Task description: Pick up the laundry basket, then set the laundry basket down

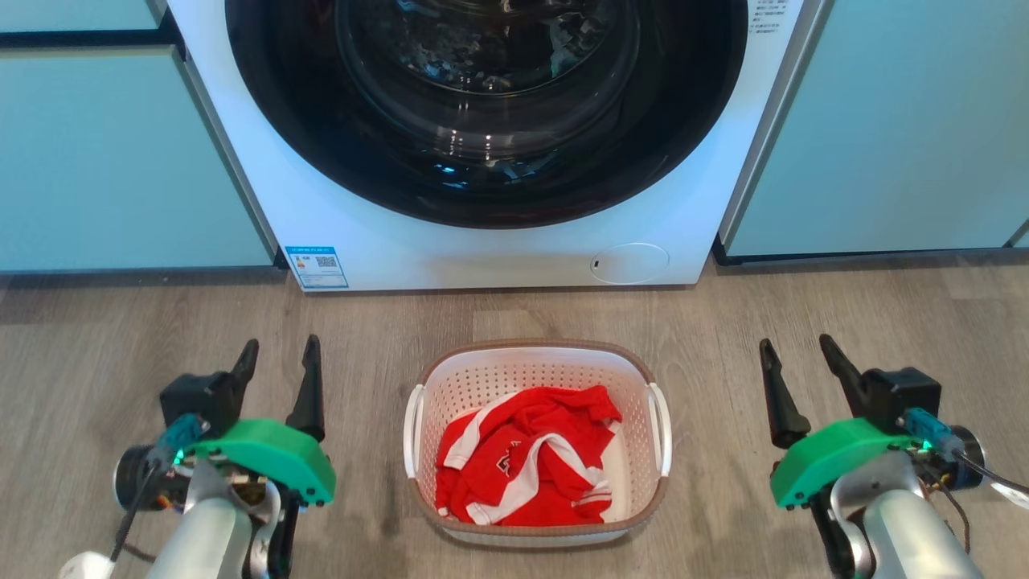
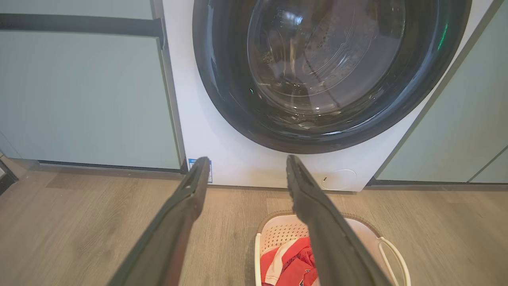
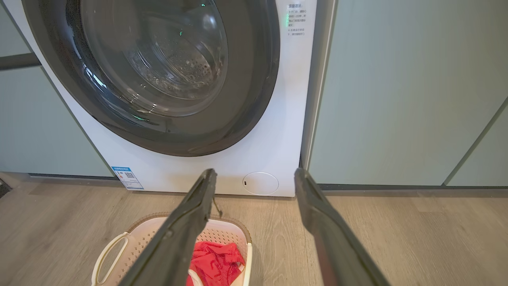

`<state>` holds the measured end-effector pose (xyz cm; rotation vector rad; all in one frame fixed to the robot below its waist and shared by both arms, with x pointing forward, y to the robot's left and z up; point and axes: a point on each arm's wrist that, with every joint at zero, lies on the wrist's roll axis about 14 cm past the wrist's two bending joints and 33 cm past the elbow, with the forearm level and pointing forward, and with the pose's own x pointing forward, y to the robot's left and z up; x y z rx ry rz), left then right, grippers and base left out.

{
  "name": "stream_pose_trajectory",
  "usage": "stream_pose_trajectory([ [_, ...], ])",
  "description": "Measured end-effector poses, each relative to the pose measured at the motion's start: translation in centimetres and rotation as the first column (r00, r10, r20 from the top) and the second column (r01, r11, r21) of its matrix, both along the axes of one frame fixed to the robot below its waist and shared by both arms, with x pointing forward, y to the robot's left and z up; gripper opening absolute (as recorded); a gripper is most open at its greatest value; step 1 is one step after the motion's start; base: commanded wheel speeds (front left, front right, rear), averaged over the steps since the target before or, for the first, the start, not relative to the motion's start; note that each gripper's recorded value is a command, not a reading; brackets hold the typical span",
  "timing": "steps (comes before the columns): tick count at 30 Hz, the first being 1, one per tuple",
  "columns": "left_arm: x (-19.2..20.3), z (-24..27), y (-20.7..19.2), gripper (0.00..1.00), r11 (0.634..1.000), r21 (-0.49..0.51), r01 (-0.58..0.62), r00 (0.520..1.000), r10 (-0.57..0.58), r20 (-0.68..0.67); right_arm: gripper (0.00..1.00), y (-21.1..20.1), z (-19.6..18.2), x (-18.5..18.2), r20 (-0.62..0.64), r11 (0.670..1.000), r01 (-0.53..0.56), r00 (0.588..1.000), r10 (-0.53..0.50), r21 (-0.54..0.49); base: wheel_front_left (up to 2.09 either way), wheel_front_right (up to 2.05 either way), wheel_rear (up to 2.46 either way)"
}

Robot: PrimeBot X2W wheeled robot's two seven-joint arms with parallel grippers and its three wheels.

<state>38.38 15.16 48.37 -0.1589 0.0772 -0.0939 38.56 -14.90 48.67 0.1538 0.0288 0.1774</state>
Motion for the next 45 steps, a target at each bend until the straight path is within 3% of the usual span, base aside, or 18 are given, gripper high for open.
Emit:
stream_pose_trajectory([
  [14,0.2,0.4,-0.1,1.00,0.991,0.136,0.009,0.999,-0.015,0.038,1.00,0.7,0.9,0.5,0.059,0.994,-0.030,0.998,0.036,-0.105,0.00,0.00,0.00],
  [22,0.2,0.3,0.1,1.00,0.991,0.136,-0.001,0.999,-0.004,0.037,1.00,0.0,1.2,0.6,0.059,1.000,0.004,0.998,-0.002,-0.030,0.00,0.00,0.00],
  [45,0.2,0.0,0.2,1.00,0.991,0.132,-0.005,1.000,0.002,0.024,1.00,-0.1,0.7,0.5,0.044,1.000,0.008,0.999,-0.007,-0.020,0.00,0.00,0.00],
])
